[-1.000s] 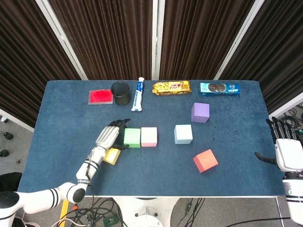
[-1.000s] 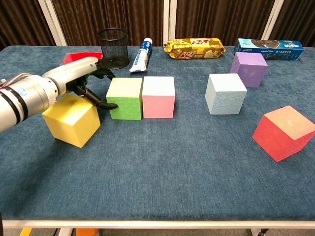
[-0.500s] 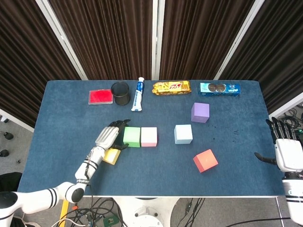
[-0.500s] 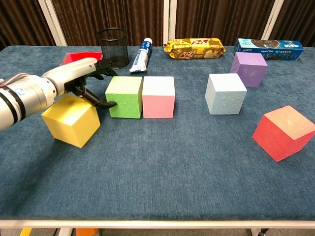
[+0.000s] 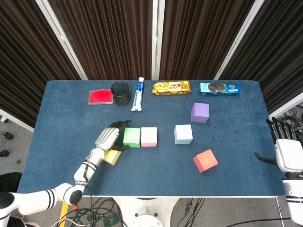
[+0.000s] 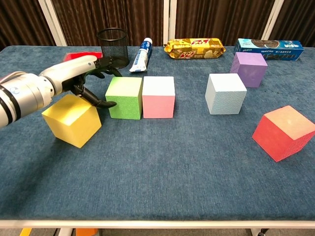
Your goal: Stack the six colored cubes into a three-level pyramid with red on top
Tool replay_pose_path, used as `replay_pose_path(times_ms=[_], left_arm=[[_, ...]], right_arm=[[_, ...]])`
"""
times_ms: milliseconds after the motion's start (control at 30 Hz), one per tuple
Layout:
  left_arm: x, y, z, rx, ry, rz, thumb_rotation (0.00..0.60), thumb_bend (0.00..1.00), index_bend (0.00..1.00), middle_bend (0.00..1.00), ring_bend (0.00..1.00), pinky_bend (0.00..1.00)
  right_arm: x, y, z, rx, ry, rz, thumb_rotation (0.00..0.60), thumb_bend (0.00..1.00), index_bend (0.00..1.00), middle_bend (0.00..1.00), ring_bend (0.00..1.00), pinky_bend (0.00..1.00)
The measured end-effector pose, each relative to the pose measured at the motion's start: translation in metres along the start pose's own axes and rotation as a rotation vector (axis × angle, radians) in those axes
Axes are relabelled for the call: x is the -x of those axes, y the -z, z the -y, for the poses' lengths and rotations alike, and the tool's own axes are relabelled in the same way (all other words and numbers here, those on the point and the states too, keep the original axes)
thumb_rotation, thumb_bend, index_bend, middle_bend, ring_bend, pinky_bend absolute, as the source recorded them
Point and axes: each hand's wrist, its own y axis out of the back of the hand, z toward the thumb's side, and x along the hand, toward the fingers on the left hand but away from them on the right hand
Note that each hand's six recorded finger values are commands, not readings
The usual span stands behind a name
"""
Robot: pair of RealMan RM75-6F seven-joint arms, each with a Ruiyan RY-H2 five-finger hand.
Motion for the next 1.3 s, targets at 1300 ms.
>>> replay_pose_path(times_ms=[1300], left_arm=[[-0.0068, -0.0091, -0.0044, -0.003, -0.041, 0.024, 0.6, 0.24, 0.08, 0.43, 0.07, 0.1]], right_arm=[[0.0015, 0.0036, -0.0043, 0.004, 0.013, 0.015, 0.6, 0.0, 0.0, 0.0, 0.0, 0.0]])
